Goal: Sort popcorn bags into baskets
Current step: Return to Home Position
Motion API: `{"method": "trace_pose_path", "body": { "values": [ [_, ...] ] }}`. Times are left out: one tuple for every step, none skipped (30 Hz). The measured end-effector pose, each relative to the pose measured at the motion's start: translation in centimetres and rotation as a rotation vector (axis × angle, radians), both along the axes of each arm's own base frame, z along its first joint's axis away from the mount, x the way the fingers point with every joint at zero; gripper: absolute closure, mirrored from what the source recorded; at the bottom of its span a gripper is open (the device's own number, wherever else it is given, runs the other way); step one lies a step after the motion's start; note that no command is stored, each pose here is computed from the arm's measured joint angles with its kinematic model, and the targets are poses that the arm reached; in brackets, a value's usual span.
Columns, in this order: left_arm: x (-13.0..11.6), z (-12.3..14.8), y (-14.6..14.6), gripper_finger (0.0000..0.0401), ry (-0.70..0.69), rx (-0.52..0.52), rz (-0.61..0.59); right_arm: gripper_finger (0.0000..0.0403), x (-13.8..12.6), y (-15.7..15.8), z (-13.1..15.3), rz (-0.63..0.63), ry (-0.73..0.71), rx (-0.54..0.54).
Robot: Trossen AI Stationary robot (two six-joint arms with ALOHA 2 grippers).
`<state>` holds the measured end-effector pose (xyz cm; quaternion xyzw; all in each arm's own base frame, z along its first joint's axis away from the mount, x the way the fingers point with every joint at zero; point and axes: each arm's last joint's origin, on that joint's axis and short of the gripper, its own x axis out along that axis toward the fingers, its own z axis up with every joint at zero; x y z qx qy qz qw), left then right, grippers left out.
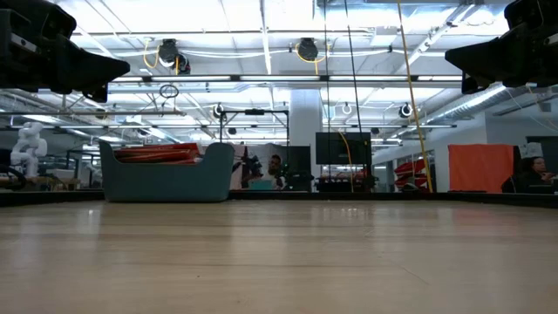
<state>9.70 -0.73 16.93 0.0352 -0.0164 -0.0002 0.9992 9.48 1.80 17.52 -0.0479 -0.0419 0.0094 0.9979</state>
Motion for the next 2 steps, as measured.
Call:
{"method": "trace_pose_path", "body": {
  "values": [
    [0.0, 0.0, 0.0, 0.0389, 0.0, 0.0, 0.0, 0.0403, 0.0, 0.0, 0.01, 0.0, 0.0, 0.0],
    [0.0, 0.0, 0.0, 0.0389, 0.0, 0.0, 0.0, 0.0403, 0.0, 0.0, 0.01, 0.0, 0.0, 0.001]
  ]
}}
